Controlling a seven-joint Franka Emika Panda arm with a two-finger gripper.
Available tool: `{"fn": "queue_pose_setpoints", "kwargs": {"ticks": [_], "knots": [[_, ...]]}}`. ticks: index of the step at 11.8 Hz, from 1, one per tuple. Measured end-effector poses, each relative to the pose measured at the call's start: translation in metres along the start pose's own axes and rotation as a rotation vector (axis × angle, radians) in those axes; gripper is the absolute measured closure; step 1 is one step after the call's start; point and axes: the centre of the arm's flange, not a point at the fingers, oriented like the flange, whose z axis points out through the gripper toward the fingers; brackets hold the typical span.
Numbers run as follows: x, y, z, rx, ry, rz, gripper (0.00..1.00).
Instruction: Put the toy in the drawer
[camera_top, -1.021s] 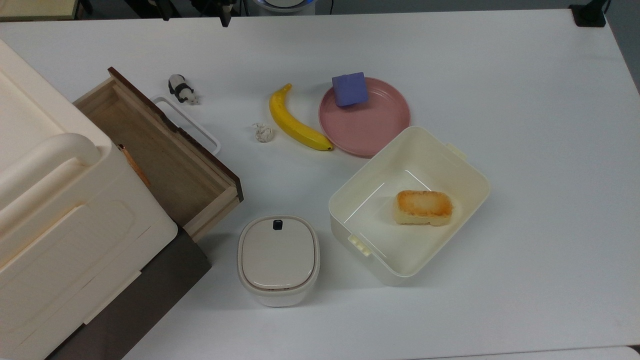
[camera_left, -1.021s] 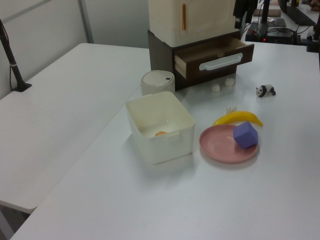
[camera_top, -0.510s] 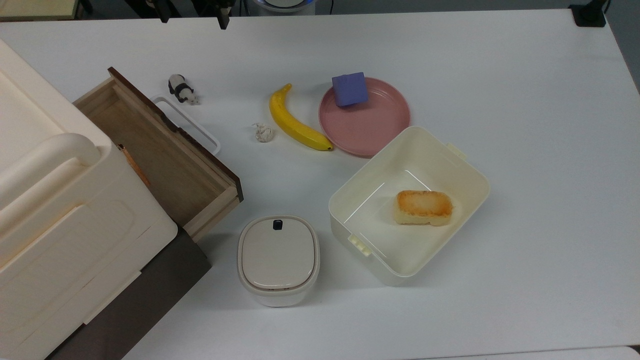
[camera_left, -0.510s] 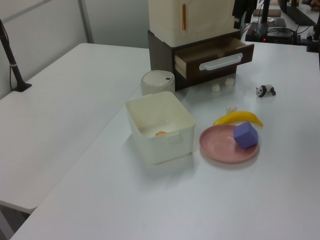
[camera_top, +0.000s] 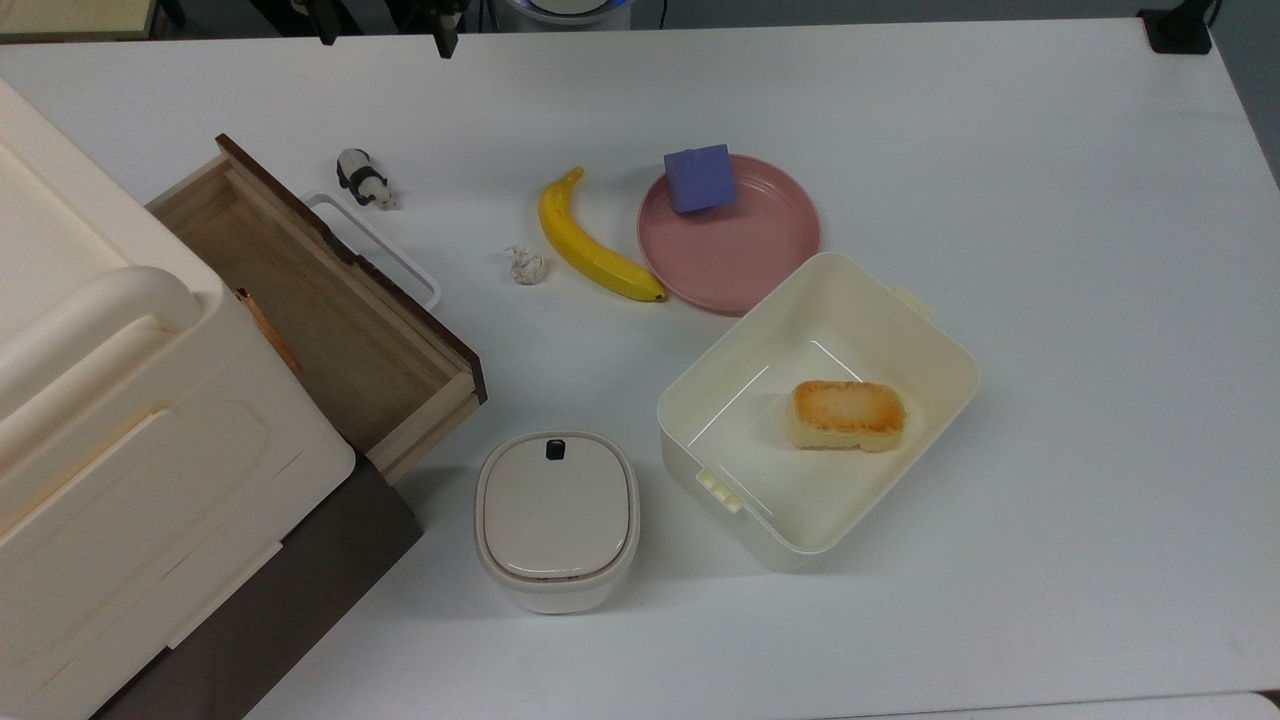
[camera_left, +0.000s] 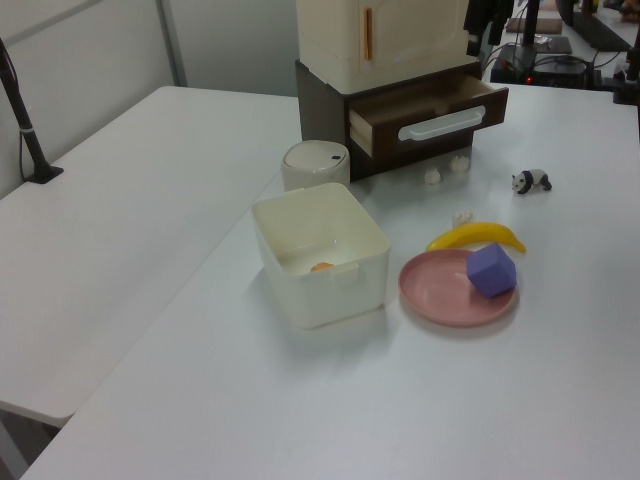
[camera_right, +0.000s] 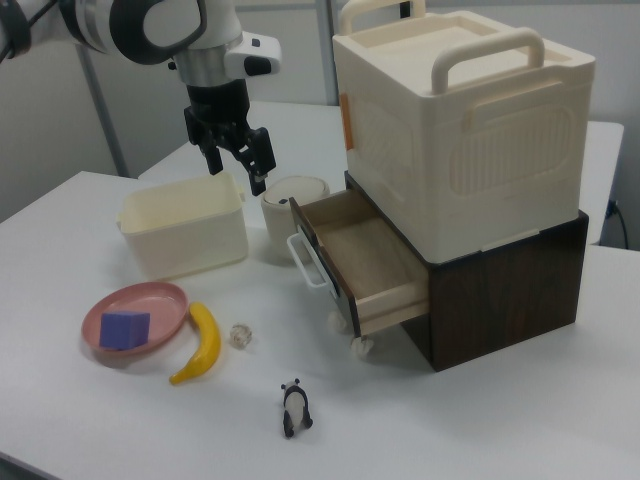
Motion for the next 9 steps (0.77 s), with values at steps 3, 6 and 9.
{"fn": "queue_pose_setpoints", "kwargs": {"ticks": [3, 6, 9], "knots": [[0.000, 0.001, 0.000, 0.015, 0.000, 0.006, 0.00], [0.001, 0.000, -0.011, 0.015, 0.019, 0.003, 0.00], [0.000, -0.001, -0.032, 0.010, 0.044, -0.001, 0.00]]}}
